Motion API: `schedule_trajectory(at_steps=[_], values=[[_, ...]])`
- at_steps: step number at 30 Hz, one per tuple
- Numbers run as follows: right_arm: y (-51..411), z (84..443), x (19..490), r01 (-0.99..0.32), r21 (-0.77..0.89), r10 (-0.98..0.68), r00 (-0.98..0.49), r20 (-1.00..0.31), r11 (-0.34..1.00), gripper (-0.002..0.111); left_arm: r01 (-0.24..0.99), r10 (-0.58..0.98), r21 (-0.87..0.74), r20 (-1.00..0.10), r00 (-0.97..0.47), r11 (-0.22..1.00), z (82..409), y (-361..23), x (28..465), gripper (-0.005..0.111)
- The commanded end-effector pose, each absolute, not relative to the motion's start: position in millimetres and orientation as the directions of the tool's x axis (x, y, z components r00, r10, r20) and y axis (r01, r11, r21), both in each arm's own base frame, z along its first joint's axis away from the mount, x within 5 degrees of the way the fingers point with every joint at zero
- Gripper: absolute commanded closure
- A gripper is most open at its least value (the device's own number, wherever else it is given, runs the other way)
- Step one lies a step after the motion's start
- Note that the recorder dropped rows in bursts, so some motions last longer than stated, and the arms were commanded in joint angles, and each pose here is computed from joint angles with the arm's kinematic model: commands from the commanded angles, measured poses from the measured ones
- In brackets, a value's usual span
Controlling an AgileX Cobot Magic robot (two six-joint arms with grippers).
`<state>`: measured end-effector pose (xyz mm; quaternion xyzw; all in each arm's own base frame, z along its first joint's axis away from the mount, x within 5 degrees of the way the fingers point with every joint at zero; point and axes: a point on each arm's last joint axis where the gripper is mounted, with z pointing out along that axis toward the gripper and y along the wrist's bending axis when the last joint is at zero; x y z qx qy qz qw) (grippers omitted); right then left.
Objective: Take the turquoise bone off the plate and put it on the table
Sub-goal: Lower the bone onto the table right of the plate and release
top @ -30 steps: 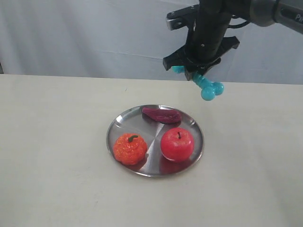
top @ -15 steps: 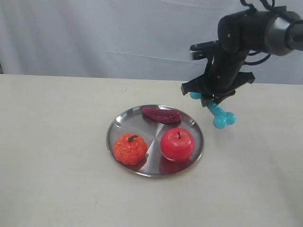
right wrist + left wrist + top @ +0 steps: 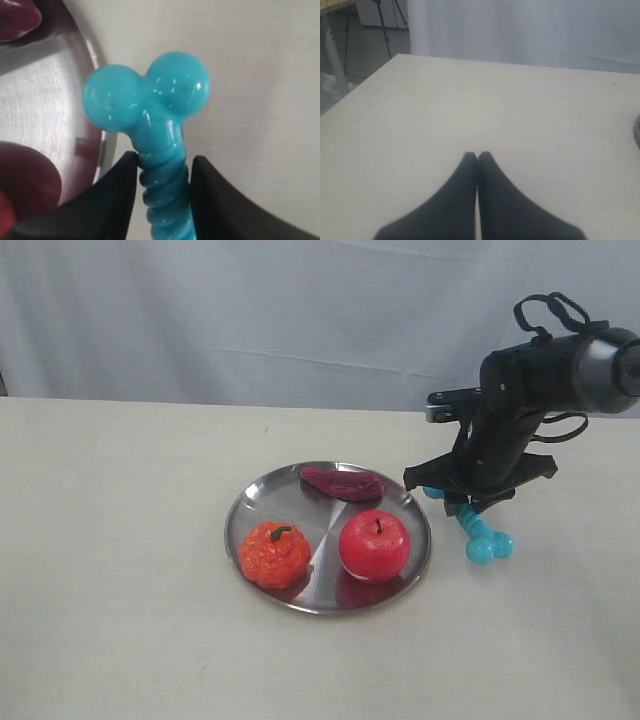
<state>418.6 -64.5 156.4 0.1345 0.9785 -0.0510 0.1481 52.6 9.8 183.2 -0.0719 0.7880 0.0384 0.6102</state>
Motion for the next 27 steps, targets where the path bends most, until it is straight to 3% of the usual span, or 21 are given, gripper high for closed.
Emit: schedule_trajectory(at_steps=[1,27], values=[[-67.5,159.9,418.9,0.289,-0.057,0.256,-0.911,-0.324,0.956,0.109,-0.153,-0.066,-0.028,-0.968,-0.244,0.988,182.4,9.4,52.8,0.107],[-67.9,142.0,421.5,0.276,-0.065,0.245,-0.922,-0.299,0.959,0.109,-0.153,-0.066,-0.028,-0.968,-0.244,0.988,182.4,9.4,52.8,0.107]])
